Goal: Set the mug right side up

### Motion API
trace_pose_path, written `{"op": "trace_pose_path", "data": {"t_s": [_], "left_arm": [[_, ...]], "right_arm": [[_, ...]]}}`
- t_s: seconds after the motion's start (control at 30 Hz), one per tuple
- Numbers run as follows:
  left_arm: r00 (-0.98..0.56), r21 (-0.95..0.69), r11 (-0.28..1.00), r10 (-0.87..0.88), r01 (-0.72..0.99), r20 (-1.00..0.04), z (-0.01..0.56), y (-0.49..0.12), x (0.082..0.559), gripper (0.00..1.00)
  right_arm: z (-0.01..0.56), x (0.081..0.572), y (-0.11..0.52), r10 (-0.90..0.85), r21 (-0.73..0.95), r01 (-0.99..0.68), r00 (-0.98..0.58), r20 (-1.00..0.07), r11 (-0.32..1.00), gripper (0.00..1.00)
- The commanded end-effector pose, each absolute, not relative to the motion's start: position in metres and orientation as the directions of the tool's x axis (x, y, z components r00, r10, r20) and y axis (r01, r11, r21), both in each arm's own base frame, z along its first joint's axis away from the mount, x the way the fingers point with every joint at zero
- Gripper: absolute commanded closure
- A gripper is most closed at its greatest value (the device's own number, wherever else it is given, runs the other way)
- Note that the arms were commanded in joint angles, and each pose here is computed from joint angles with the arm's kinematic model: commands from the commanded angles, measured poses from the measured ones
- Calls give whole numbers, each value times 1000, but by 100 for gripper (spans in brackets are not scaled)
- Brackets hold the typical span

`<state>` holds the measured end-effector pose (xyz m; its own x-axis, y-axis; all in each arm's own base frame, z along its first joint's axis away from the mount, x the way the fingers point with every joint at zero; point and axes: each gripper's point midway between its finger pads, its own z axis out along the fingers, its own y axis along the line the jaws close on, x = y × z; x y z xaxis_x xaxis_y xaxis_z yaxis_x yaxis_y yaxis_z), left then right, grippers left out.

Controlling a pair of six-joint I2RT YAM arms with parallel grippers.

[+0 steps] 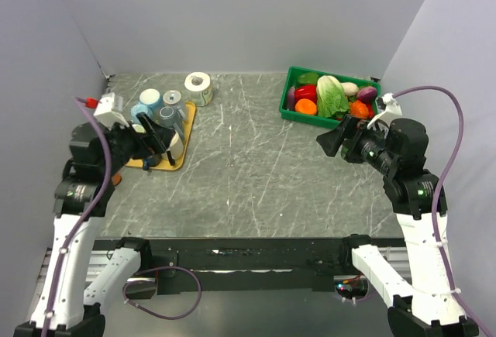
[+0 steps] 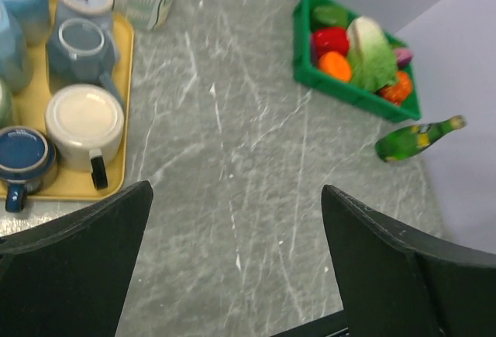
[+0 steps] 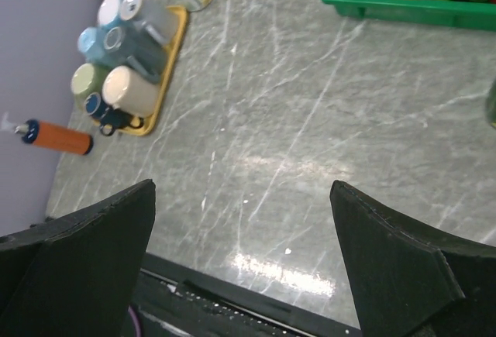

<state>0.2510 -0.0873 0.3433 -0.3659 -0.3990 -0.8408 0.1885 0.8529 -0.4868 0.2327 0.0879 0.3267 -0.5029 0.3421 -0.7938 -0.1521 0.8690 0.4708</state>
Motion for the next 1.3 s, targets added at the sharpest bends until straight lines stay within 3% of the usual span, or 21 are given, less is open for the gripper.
{"op": "trace_pose_path", "data": {"t_s": [0.0,0.13,0.4,0.7,1.27], "left_arm": [[-396,-491,856,-400,160,-827,311,-86,255,4],[-380,-506,861,-449,59,-809,286,-74,267,4],[-493,-456,876,-471,-160,-731,214,-57,305,4],[-506,-478,852,-515,-214,-691,187,-61,338,4],[-599,-349,878,-479,-328,-641,107,-67,364,1]], "right_arm": [[329,239,106,330,509,-246,-521,-787,825,0],[322,236,120,323,547,-299,-556,-766,782,0],[308,243,109,378,549,-221,-521,-765,806,1],[307,238,112,385,558,-220,-526,-758,800,2],[312,232,117,415,588,-233,-515,-750,774,5]]}}
